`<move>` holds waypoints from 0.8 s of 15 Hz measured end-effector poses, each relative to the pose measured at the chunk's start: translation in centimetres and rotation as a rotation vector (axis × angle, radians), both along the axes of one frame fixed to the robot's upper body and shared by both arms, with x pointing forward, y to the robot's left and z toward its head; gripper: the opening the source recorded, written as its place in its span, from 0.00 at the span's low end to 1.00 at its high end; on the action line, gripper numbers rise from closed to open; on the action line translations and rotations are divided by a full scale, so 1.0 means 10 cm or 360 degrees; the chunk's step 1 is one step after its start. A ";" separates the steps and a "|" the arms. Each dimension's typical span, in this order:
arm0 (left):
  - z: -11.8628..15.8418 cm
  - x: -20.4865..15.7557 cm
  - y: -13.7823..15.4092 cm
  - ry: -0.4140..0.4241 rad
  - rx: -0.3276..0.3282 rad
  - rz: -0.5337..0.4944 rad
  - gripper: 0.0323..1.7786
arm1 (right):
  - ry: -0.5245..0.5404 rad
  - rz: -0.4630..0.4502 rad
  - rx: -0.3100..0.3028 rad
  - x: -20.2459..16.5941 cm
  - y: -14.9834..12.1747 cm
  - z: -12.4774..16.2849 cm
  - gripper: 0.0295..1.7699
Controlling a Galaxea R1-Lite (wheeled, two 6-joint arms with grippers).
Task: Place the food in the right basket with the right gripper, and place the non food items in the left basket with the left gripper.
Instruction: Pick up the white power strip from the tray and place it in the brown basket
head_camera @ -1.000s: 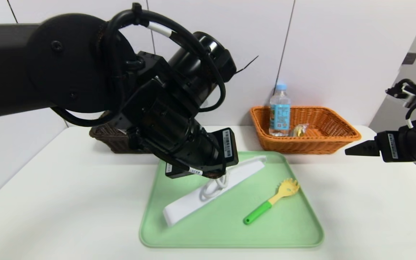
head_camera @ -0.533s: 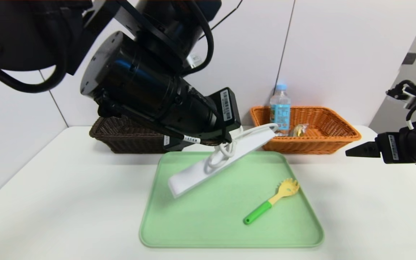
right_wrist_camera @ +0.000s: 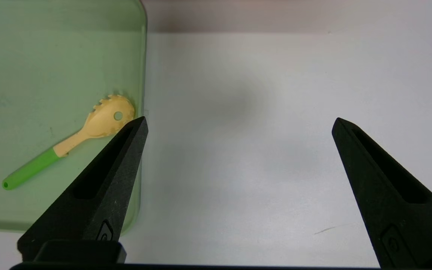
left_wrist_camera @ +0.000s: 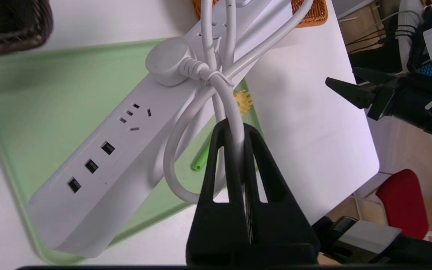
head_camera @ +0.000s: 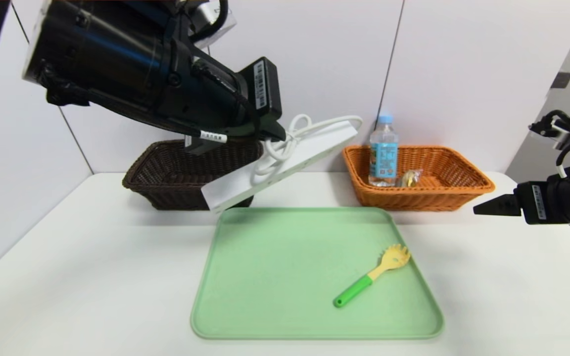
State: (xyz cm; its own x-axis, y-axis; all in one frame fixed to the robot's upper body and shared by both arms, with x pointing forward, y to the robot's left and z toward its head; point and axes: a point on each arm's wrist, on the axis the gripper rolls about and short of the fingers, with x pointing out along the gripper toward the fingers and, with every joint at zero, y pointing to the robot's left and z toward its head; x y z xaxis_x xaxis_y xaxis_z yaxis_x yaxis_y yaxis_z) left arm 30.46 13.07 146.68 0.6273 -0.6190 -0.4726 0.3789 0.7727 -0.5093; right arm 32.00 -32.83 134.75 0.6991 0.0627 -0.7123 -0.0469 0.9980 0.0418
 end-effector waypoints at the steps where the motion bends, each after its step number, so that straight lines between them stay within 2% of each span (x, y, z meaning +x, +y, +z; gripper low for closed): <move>1: 0.04 0.00 0.08 -0.0063 0.0036 -0.0003 0.03 | 0.0000 0.0002 0.0002 0.00 0.00 0.00 0.96; 3: 0.07 0.03 0.20 -0.0162 0.0120 0.0007 0.03 | 0.0002 0.0002 0.0004 0.00 0.00 0.00 0.96; 6: 0.11 0.12 0.46 -0.0328 0.0302 0.0040 0.03 | 0.0002 0.0003 0.0003 0.01 0.00 0.00 0.96; 10: 0.16 0.31 0.73 -0.0537 0.0416 0.0136 0.03 | 0.0004 0.0000 0.0006 0.01 0.00 -0.01 0.96; 12: 0.15 0.40 0.85 -0.0583 0.0454 0.0189 0.03 | 0.0006 -0.0001 0.0007 0.02 0.00 -0.01 0.96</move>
